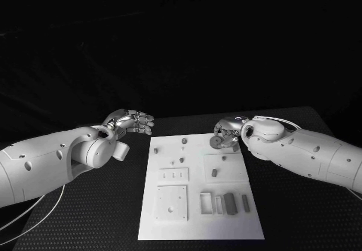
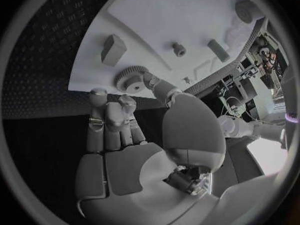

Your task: Assemble the parts on the task board

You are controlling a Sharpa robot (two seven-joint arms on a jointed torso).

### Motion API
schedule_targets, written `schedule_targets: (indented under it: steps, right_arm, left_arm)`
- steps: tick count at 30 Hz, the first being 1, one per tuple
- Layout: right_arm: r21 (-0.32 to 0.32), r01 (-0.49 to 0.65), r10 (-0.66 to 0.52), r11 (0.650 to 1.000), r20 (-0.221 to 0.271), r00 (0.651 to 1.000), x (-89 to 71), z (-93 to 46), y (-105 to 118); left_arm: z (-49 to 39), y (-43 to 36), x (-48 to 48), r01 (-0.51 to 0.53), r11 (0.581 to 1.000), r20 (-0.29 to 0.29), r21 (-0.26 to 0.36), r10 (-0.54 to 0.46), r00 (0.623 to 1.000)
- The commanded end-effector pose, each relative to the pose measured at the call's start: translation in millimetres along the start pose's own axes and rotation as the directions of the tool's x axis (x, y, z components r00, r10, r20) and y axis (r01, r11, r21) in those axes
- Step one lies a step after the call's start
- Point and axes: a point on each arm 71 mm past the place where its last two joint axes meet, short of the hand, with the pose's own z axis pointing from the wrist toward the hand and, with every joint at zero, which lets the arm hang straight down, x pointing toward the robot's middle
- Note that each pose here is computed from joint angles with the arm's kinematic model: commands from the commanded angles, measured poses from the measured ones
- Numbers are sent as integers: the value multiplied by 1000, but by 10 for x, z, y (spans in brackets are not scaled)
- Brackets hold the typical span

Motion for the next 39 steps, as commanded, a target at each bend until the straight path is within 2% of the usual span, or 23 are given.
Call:
schedule_targets:
  steps: [1, 14, 23, 30, 39]
  right_arm:
    - [-11, 24, -24, 1000, -19, 1000, 27, 4, 6]
    - [-23, 25, -26, 999, -37, 999, 46, 36, 41]
    - [-20, 78, -78, 997, -26, 997, 128, 55, 75]
    - [-20, 97, -97, 995, -45, 994, 168, 55, 78]
    - [-20, 121, -121, 992, 1, 993, 135, 52, 117]
  left_arm:
    - [5, -20, 23, 2, 1000, -19, 15, -2, 1000]
    - [9, -20, 31, 2, 1000, -22, 14, -2, 1000]
    - [13, -18, 28, 2, 1000, -21, 13, -2, 1000]
    - [13, -17, 23, 2, 1000, -20, 13, -1, 1000]
    - [13, -17, 26, 2, 1000, -20, 13, -1, 1000]
